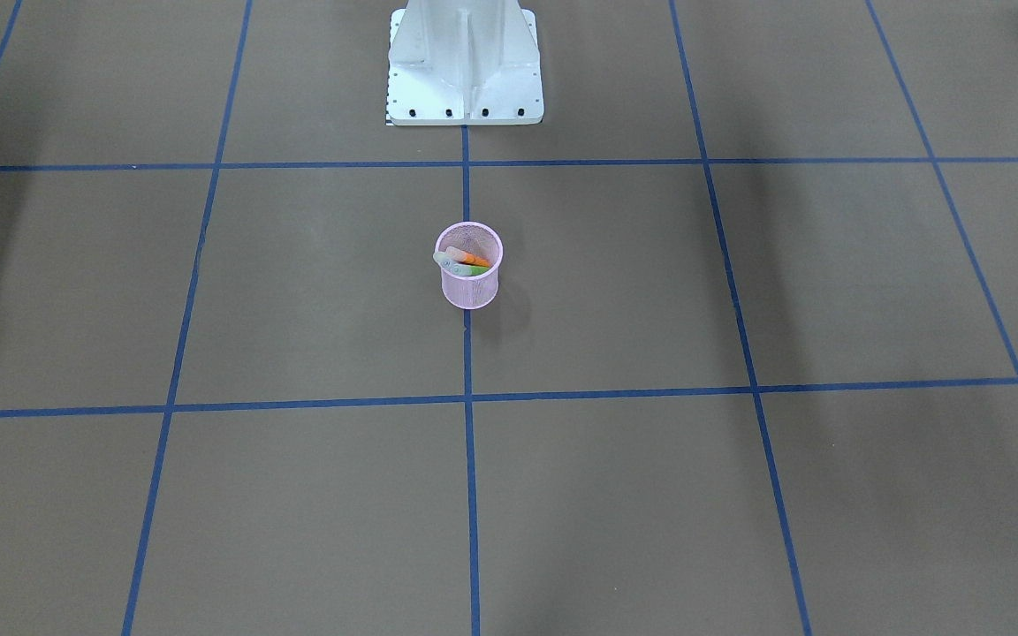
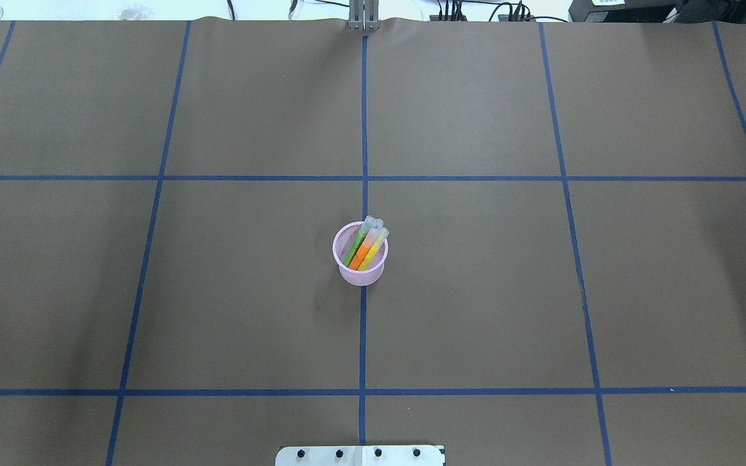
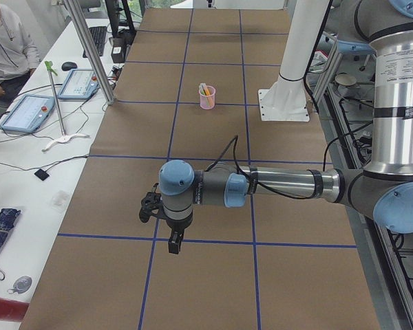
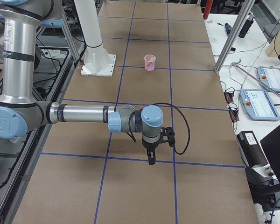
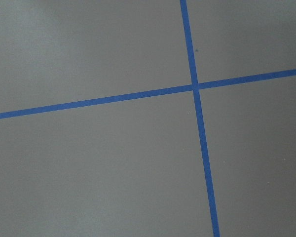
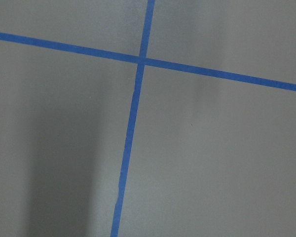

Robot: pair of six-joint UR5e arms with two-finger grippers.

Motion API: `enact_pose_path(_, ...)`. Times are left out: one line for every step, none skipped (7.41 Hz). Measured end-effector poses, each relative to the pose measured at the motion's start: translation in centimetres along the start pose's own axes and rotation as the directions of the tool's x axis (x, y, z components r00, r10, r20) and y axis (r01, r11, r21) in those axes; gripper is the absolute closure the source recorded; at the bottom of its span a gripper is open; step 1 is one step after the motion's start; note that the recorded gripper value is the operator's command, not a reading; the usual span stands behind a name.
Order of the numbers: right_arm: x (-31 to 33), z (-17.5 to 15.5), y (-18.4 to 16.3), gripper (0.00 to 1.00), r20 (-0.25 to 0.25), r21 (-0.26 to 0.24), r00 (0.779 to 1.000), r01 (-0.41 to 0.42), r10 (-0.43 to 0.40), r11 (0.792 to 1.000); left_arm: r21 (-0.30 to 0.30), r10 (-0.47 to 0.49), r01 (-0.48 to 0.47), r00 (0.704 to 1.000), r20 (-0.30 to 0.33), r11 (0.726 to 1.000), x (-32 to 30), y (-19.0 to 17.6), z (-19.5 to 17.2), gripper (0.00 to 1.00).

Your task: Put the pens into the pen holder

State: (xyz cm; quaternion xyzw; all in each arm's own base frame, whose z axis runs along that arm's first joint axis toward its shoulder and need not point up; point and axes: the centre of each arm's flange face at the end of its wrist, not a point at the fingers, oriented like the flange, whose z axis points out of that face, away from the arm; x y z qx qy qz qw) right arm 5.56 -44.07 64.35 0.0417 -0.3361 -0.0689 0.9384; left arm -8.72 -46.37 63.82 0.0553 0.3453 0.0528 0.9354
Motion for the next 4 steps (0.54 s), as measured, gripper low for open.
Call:
enact_pose_path(-0.13, -0.16, -0.05, 0.00, 0.000, 0.004, 1.000, 0.004, -0.004, 1.000, 0.000, 0.000, 0.000, 1.000, 0.000, 1.000, 0.01, 0.00, -0.01, 0.00)
enact_pose_path(-0.13, -0.16, 0.01, 0.00, 0.000, 0.004, 1.000, 0.004, -0.004, 1.000, -0.001, 0.000, 0.000, 1.000, 0.000, 1.000, 0.02, 0.00, 0.00, 0.00)
enact_pose_path(-0.10, -0.11, 0.09, 0.00, 0.000, 0.003, 1.000, 0.003, -0.003, 1.000, -0.001, 0.000, 0.000, 1.000, 0.000, 1.000, 0.02, 0.00, 0.00, 0.00)
enact_pose_path(-0.06, -0.06, 0.16, 0.00, 0.000, 0.002, 1.000, 0.002, -0.002, 1.000, -0.001, 0.000, 0.000, 1.000, 0.000, 1.000, 0.02, 0.00, 0.00, 0.00)
